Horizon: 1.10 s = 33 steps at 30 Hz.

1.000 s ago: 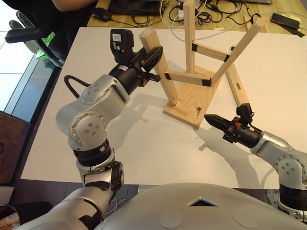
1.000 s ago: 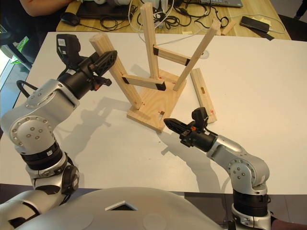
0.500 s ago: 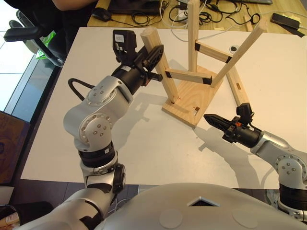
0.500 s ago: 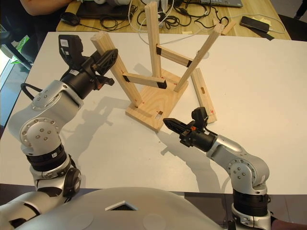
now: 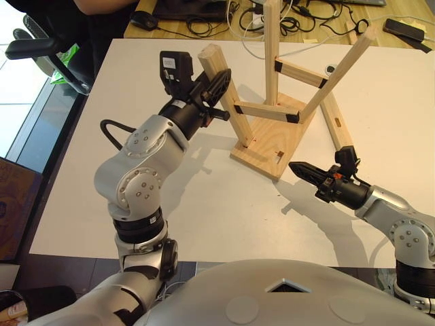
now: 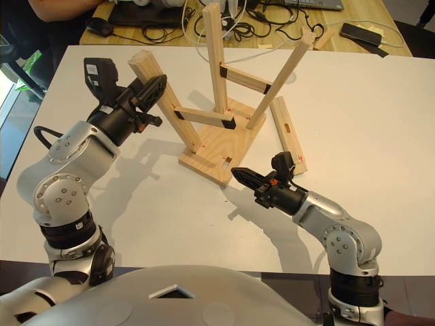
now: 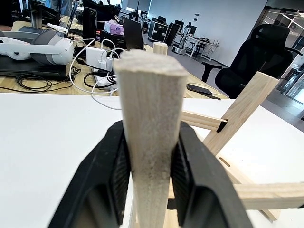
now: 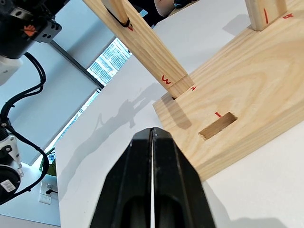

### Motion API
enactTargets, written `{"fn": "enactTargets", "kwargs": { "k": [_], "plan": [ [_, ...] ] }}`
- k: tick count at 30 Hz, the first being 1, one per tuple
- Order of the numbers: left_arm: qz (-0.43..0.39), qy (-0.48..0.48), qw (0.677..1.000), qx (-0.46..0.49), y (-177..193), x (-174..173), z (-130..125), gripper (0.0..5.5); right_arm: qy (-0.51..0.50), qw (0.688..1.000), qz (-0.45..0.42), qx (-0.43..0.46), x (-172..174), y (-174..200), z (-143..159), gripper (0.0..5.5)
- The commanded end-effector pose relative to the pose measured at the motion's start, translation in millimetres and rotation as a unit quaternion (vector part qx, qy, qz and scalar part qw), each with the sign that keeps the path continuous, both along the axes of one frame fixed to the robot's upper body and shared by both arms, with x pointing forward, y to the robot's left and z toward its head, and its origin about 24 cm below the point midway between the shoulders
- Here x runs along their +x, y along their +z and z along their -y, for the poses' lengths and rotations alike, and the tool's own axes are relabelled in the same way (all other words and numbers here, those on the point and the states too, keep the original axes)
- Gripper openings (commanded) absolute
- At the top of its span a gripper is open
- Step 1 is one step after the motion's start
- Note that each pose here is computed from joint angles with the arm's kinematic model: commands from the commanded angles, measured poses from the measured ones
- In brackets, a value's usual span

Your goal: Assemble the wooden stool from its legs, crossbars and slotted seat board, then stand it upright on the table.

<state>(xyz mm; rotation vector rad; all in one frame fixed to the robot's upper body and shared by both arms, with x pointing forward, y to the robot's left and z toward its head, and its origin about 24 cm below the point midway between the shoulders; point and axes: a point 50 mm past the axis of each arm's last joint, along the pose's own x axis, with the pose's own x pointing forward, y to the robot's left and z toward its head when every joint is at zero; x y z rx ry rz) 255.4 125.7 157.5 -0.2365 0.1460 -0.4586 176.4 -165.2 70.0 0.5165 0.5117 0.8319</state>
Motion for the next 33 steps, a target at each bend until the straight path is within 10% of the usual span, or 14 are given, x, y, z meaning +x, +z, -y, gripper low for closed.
{"fn": "enactTargets", "kwargs": {
  "k": [1, 33],
  "plan": [
    [-0.014, 0.004, 1.000, 0.015, -6, -1, 0, 1.02, -0.005, 1.000, 0.004, -0.002, 3, 2, 1, 0.00],
    [-0.016, -0.010, 0.999, 0.038, -28, -13, 8, 1.02, -0.027, 1.000, 0.004, 0.014, 3, 4, 5, 0.00]
  ]
}}
